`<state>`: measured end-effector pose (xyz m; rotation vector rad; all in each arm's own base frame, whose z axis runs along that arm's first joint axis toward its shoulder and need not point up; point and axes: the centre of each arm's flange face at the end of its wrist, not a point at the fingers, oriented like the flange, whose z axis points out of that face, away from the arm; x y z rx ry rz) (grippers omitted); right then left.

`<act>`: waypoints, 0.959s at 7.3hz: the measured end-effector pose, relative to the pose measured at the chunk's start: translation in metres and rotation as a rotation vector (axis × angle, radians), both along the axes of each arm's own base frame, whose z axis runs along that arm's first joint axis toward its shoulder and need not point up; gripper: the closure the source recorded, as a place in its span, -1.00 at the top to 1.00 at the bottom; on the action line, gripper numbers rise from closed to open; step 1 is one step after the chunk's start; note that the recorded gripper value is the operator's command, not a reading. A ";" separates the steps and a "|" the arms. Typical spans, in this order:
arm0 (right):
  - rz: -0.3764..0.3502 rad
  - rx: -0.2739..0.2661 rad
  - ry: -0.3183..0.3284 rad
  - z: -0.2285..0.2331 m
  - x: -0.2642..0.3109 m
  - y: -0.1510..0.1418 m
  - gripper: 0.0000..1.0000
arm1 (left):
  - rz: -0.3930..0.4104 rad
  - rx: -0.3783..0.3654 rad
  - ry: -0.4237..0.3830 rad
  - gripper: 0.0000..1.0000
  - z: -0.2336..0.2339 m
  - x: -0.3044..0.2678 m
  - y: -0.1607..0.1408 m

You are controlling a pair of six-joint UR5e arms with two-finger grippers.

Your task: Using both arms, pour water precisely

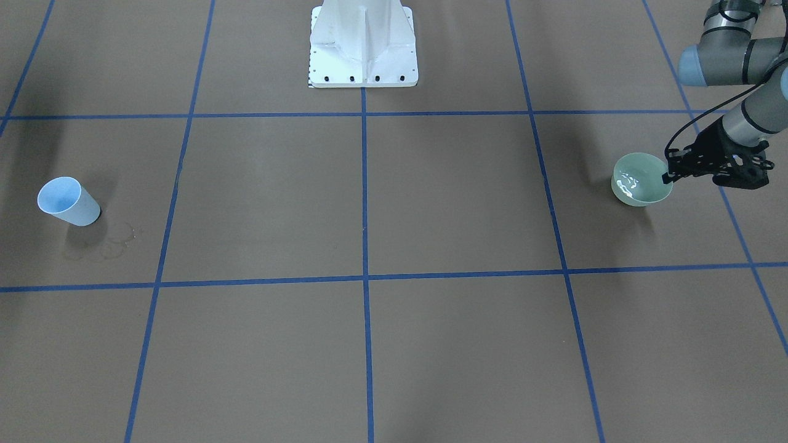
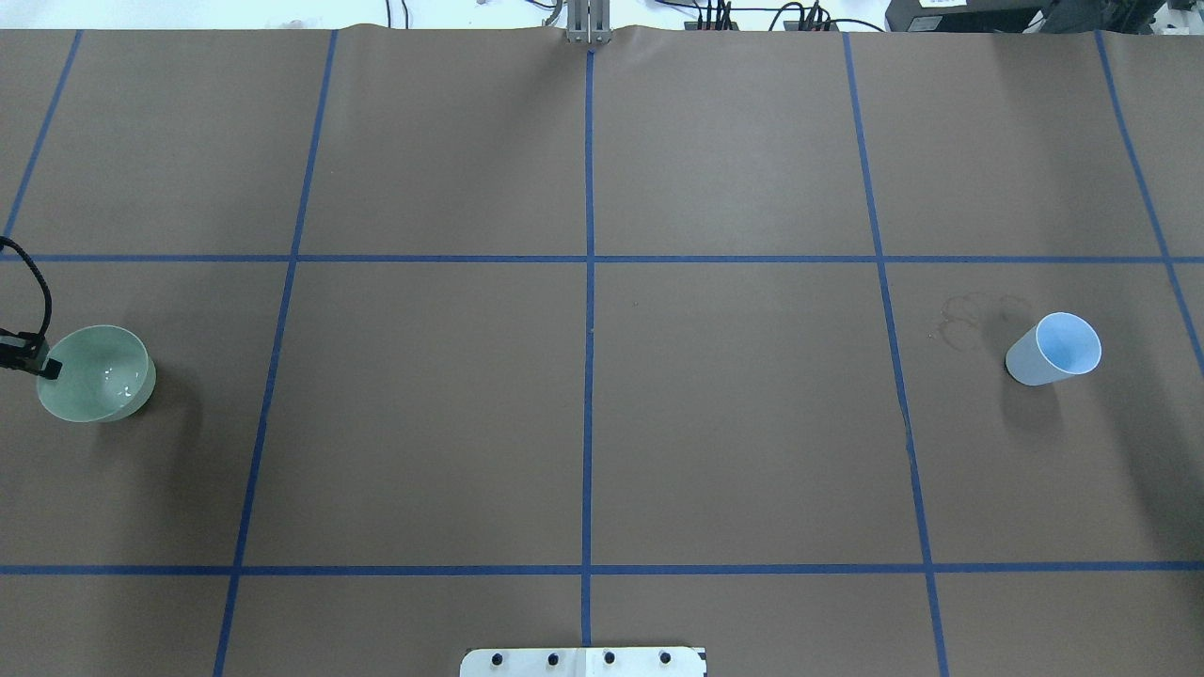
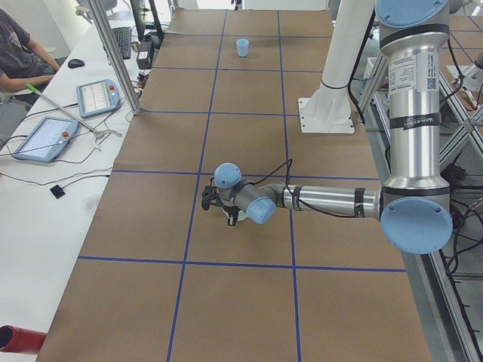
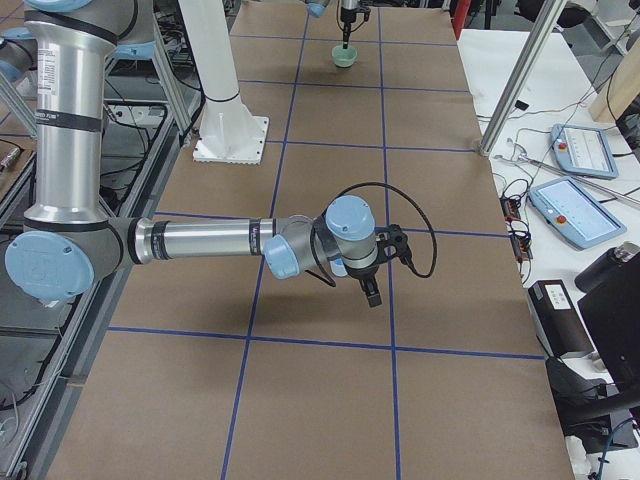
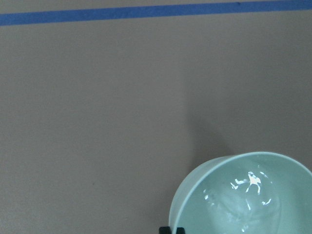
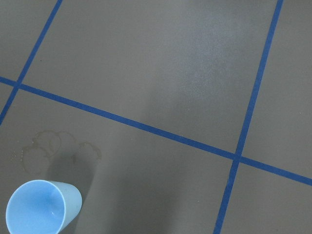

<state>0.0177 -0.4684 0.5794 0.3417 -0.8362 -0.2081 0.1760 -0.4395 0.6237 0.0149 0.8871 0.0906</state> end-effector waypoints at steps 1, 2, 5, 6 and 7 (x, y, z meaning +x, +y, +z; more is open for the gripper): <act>0.000 0.001 0.000 0.000 0.000 0.000 1.00 | -0.004 -0.008 -0.003 1.00 0.003 0.000 -0.001; 0.000 0.001 0.000 -0.001 0.000 0.000 1.00 | -0.020 -0.013 0.001 1.00 0.001 -0.005 -0.004; 0.003 -0.023 -0.002 -0.002 0.000 -0.003 1.00 | -0.135 0.004 0.104 1.00 -0.036 -0.074 -0.030; 0.004 -0.056 0.001 -0.001 -0.001 -0.006 1.00 | -0.164 0.030 0.111 1.00 -0.045 -0.093 -0.034; 0.006 -0.091 0.005 0.001 0.000 -0.007 1.00 | -0.169 0.064 0.086 1.00 -0.043 -0.107 -0.037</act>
